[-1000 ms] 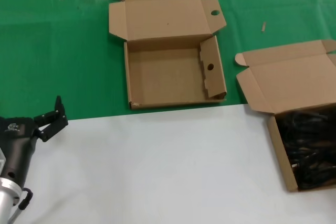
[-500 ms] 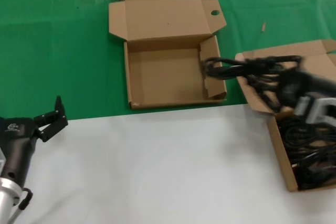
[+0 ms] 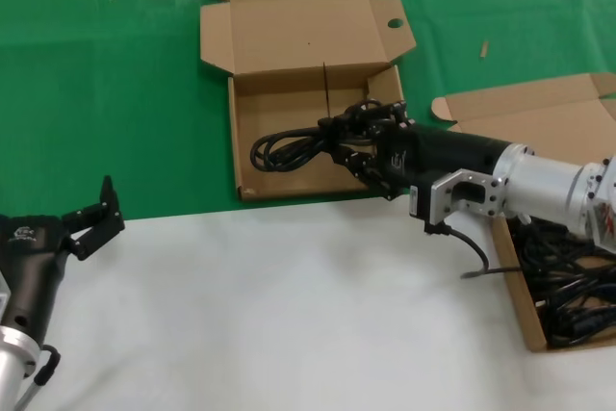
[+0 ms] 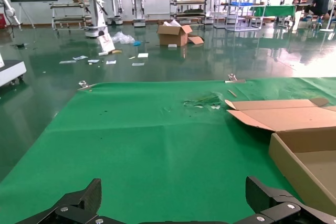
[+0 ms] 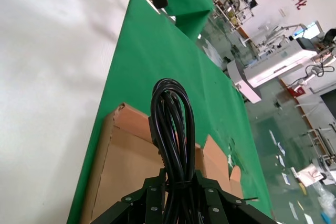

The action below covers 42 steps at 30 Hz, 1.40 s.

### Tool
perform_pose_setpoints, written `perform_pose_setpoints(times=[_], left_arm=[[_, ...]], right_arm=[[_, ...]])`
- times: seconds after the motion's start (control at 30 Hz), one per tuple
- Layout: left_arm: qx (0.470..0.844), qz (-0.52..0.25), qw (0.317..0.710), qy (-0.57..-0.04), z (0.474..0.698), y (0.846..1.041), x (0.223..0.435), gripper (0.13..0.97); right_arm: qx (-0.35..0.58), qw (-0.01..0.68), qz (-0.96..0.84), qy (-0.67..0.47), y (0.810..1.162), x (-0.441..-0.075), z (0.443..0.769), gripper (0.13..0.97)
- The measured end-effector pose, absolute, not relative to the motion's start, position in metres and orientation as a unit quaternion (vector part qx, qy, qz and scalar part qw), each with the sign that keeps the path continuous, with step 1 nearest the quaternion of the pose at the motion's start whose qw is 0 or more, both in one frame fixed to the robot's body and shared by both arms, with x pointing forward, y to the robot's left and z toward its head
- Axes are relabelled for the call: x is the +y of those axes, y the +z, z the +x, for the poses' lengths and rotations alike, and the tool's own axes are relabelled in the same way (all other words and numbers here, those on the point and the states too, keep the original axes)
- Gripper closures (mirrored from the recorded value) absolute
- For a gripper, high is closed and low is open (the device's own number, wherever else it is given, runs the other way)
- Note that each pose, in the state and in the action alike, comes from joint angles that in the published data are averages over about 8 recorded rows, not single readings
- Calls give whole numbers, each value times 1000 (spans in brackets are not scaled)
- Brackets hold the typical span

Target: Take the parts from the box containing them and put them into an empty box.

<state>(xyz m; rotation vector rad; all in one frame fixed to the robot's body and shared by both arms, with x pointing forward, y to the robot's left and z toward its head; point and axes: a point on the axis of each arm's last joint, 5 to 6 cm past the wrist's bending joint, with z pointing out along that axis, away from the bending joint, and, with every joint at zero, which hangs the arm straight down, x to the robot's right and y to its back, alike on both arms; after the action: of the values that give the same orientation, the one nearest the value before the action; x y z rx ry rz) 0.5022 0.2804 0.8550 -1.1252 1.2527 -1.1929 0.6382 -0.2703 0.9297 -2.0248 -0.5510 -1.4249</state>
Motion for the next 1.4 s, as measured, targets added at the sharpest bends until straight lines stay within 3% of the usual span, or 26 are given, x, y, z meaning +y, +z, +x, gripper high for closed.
perform_pose_setpoints(times=[0.37, 0.63, 0.77, 1.4], left_arm=[[521, -468, 513, -496, 502, 855, 280, 132], [521, -468, 513, -496, 502, 855, 280, 132], [521, -468, 513, -496, 502, 855, 280, 132], [521, -468, 513, -496, 502, 855, 280, 132]], right_arm=[[-213, 296, -762, -535, 928, -268, 643, 833], [-213, 296, -762, -535, 928, -268, 643, 743], [-213, 296, -762, -535, 928, -268, 643, 743], [-213, 296, -762, -535, 928, -268, 643, 364]])
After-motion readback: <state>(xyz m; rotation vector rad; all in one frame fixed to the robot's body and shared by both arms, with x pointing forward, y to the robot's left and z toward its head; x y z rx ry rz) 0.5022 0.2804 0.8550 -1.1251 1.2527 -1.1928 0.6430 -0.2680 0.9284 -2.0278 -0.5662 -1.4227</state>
